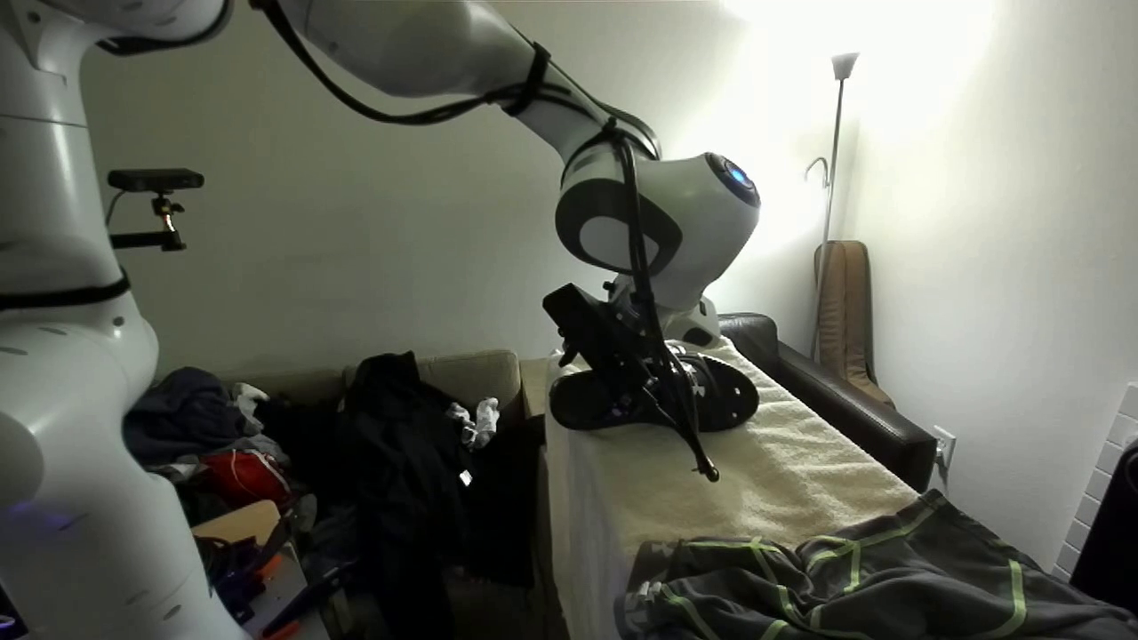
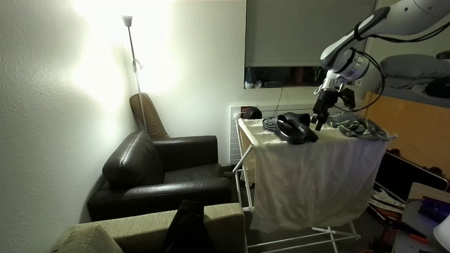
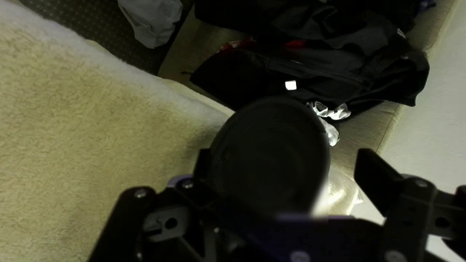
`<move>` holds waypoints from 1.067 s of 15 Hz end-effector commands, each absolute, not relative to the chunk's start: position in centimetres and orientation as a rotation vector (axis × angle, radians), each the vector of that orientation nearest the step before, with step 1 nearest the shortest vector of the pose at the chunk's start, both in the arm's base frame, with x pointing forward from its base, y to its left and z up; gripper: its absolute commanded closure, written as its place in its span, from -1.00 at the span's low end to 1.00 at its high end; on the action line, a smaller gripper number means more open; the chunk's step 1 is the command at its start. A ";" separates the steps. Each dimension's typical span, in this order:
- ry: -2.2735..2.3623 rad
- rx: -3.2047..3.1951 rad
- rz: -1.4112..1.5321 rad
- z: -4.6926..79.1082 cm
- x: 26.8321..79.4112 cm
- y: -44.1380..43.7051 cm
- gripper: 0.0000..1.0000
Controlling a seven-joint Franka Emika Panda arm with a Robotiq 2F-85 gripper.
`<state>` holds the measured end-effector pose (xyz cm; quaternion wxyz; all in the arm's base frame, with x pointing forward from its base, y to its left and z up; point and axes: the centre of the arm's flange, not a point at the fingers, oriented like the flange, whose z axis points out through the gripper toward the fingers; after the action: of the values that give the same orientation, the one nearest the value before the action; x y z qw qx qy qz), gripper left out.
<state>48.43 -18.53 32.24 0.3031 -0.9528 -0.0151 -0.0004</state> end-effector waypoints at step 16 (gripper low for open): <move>0.048 -2.813 -0.229 36.0 48.3 -20.6 -1.00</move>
<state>49.58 -21.51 35.09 0.1907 -0.9788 0.0099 -0.0737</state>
